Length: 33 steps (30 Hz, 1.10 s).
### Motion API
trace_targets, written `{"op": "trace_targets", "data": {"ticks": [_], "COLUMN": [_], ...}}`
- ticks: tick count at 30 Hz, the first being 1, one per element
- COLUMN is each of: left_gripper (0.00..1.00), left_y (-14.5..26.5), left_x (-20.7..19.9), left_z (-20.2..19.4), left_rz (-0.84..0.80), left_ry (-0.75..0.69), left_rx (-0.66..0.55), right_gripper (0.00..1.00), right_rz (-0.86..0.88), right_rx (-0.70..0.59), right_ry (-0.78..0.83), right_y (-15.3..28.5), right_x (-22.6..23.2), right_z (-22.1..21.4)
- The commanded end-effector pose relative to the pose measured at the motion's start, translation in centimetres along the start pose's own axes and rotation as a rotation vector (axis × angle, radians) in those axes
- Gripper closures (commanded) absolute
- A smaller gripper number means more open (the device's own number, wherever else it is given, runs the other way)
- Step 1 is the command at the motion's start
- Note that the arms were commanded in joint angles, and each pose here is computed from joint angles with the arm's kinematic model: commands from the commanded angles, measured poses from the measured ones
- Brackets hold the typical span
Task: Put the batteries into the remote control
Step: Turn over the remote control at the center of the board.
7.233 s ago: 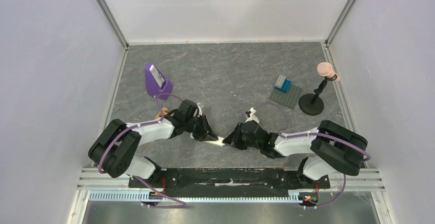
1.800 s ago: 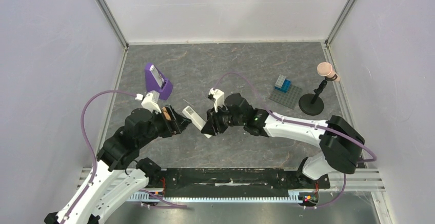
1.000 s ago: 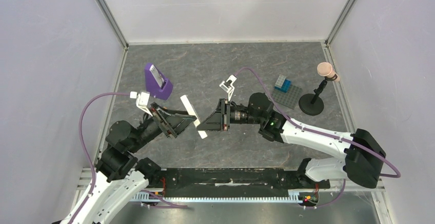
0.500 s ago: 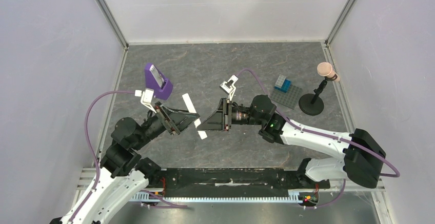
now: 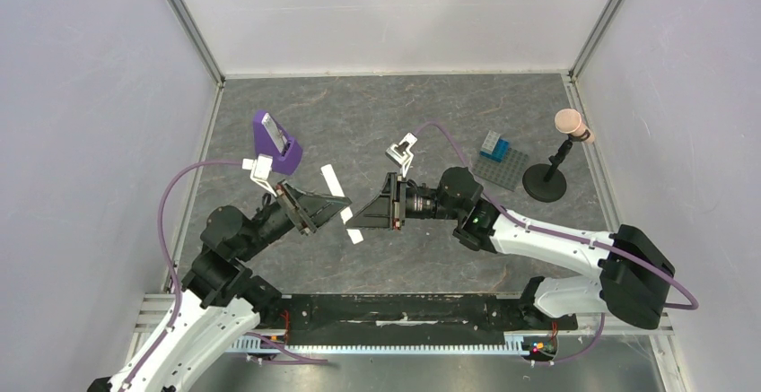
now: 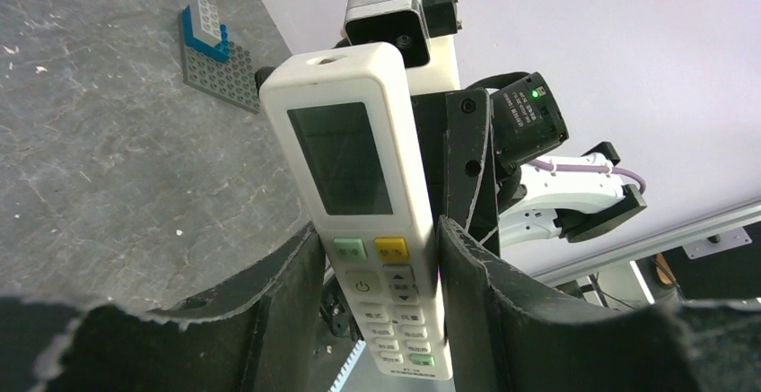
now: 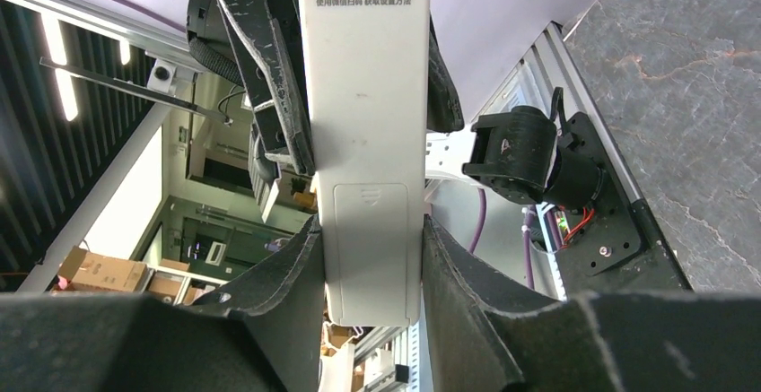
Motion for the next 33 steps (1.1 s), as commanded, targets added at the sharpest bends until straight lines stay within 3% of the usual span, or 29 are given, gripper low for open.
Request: {"op": "trace_targets", "data": {"ticks": [1,4,7,8,11,14,21,24,28,33], "left_gripper": [0.46,0.48,0.59,0.67,0.84,0.95,0.98,0.98,0.98,0.98], "left_y": [-0.5,-0.7,-0.8,-0.8,-0.8,-0.7,0.1,0.8,1.6,0.1], "left_x": [-1.1,-1.5,-1.4,-1.4,-1.2,-0.9,1.4,3.7,8.1,13.2], "left_z": [-0.1,-0.1,-0.2,-0.2,-0.3,-0.3,0.4,1.1,1.5,0.4], "left_rz": [-0.068,-0.094,-0.096,-0.097,-0.088,-0.071,0.104,0.279,0.557,0.812], "left_ry": [0.058,0.070,0.075,0.074,0.074,0.063,-0.020,-0.057,-0.077,-0.069], "left_rx": [0.014,0.017,0.021,0.022,0.022,0.016,-0.010,-0.022,-0.009,0.097], "right_gripper": [0.82,0.81,0.81,0.79,0.65,0.53,0.24,0.14,0.06,0.03], "right_rz": [0.085,0.087,0.072,0.069,0.024,-0.028,-0.177,-0.267,-0.439,-0.692], "right_rx": [-0.023,-0.018,-0.017,-0.014,-0.015,-0.029,-0.061,-0.087,-0.141,-0.200], "right_ry": [0.023,0.007,-0.002,-0.002,0.007,0.034,0.142,0.176,0.256,0.346], "right_y": [0.0,0.0,-0.1,-0.2,-0.3,-0.2,0.5,1.6,3.9,8.3], "right_x": [1.8,1.6,1.2,1.2,0.4,-0.2,-1.8,-3.1,-5.3,-7.8], "right_z": [0.5,0.3,0.2,0.2,0.3,0.6,1.6,2.2,3.2,4.0]}}
Point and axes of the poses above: each gripper's point midway between its finger pads, its own y axis back along the fingers, its own x axis along the line the jaws close on, z = x × y, the point moved 1 cm from there along y, back along the fingers, and after that the axes turned 4 degrees about y, right-handed, at the moved point
